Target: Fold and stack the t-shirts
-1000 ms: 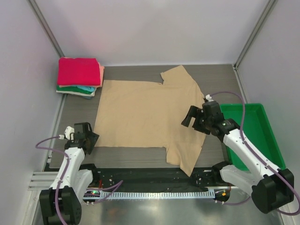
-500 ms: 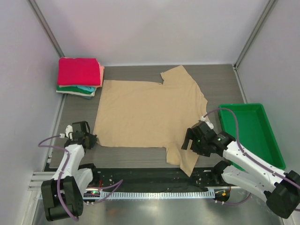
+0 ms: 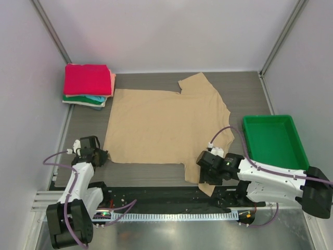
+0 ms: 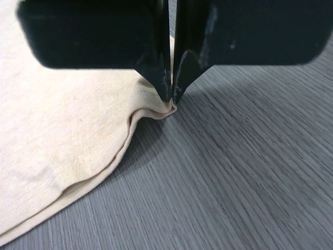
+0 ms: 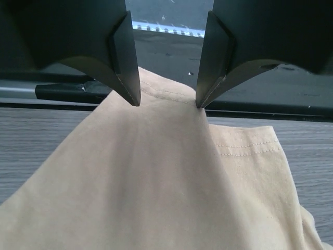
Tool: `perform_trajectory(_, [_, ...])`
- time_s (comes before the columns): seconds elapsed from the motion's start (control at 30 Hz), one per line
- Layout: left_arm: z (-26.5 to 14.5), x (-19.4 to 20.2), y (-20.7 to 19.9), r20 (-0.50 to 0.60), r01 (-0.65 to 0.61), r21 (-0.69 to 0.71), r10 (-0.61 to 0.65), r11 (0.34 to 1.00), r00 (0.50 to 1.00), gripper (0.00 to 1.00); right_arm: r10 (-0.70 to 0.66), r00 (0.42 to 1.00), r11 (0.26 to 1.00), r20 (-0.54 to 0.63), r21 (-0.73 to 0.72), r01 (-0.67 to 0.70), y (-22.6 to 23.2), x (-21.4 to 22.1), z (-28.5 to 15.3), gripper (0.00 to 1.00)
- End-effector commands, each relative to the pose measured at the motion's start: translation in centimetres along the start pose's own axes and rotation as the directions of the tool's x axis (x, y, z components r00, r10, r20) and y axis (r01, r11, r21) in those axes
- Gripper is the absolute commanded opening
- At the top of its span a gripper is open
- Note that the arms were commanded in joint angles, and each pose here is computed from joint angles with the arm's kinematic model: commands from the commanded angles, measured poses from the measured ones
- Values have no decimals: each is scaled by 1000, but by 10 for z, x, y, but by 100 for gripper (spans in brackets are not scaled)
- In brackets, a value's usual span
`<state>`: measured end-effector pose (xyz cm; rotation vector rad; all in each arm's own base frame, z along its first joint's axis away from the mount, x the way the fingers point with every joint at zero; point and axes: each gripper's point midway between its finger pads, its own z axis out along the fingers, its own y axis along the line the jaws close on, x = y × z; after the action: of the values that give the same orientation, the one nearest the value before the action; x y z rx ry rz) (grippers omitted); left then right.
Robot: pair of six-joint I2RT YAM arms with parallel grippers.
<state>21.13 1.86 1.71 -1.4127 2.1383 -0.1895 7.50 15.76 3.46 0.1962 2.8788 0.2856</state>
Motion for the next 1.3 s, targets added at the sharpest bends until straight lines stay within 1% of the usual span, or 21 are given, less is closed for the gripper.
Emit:
perform_trajectory(0.0, [0, -1, -2, 3, -11, 19, 11, 1000, 1000, 0, 41, 997, 999, 69, -29, -39, 21, -15, 1, 52])
perform_trajectory(0.17, [-1, -2, -3, 9, -12, 27, 12, 1000, 1000, 0, 22, 997, 1000, 78, -18, -20, 23, -15, 7, 52])
perform_trajectory(0.3, [-3, -2, -3, 15, -10, 34, 10, 999, 1000, 0, 7, 994, 998, 110, -65, 0, 37, -20, 1, 58])
perform_trajectory(0.4, [-3, -2, -3, 17, -11, 37, 11, 999, 1000, 1, -31, 996, 999, 87, -19, 33, 30, -14, 12, 59])
perform_trajectory(0.47, [-3, -2, -3, 15, -10, 35, 9, 999, 1000, 0, -41, 997, 999, 72, -6, 41, 27, -9, 16, 54])
perform_trajectory(0.5, [-3, -2, -3, 14, -11, 38, 11, 999, 1000, 0, -38, 997, 999, 71, -5, 38, 26, -7, 19, 45])
perform_trajectory(0.57, [-3, -2, -3, 16, -10, 36, 9, 999, 1000, 0, -30, 996, 999, 82, -15, 32, 26, -9, 18, 33])
perform_trajectory(0.6, [-3, -2, -4, 16, -11, 39, 10, 999, 1000, 0, -32, 996, 999, 83, -9, 32, 23, -9, 17, 21])
perform_trajectory(0.67, [-6, -3, -6, 17, -20, 56, 19, 998, 1000, 0, -31, 995, 999, 98, -6, 32, 23, -12, 14, 8])
perform_trajectory(0.7, [-10, -7, -12, 30, -26, 75, 24, 997, 999, 0, -33, 991, 999, 127, 4, 33, 23, -19, 8, 1])
perform_trajectory(0.77, [-25, -15, -18, 68, -41, 107, 34, 993, 997, 0, -44, 981, 999, 187, 6, 44, 27, -34, -7, 1])
perform_trajectory(0.8, [-31, -19, -19, 88, -41, 113, 32, 993, 996, 0, -49, 967, 999, 248, 7, 49, 34, -51, -22, 1])
perform_trajectory(0.87, [-42, -25, -31, 121, -39, 177, 18, 983, 992, 0, -72, 954, 997, 293, 39, 63, 31, -75, -35, 1])
perform_trajectory(0.93, [-52, -30, -44, 121, -45, 213, 20, 976, 992, 0, -53, 954, 999, 295, 23, 48, 34, -98, -47, 1])
perform_trajectory(0.97, [-55, -33, -50, 121, -50, 219, 24, 974, 992, 0, 5, 950, 999, 312, 36, -17, 23, -119, -49, 1])
perform_trajectory(1.0, [-52, -32, -48, 100, -62, 189, 44, 980, 994, 0, -25, 941, 999, 336, 30, 16, 26, -134, -54, 1])
perform_trajectory(1.1, [-59, -40, -70, 80, -82, 217, 66, 973, 995, 0, -35, 922, 999, 385, 48, 18, 25, -174, -68, 1])
perform_trajectory(1.17, [-59, -48, -87, 76, -92, 233, 76, 968, 994, 0, -48, 926, 996, 374, 83, 18, 24, -192, -64, 1])
perform_trajectory(1.2, [-59, -54, -95, 86, -94, 245, 75, 965, 993, 0, -43, 915, 997, 401, 75, 14, 25, -210, -69, 1])
perform_trajectory(1.23, [-55, -51, -100, 52, -96, 245, 86, 965, 995, 0, -47, 921, 996, 387, 92, 12, 25, -218, -62, 1])
perform_trajectory(1.27, [-53, -54, -105, 54, -96, 247, 85, 964, 995, 0, -42, 924, 997, 379, 78, 13, 28, -224, -60, 1])
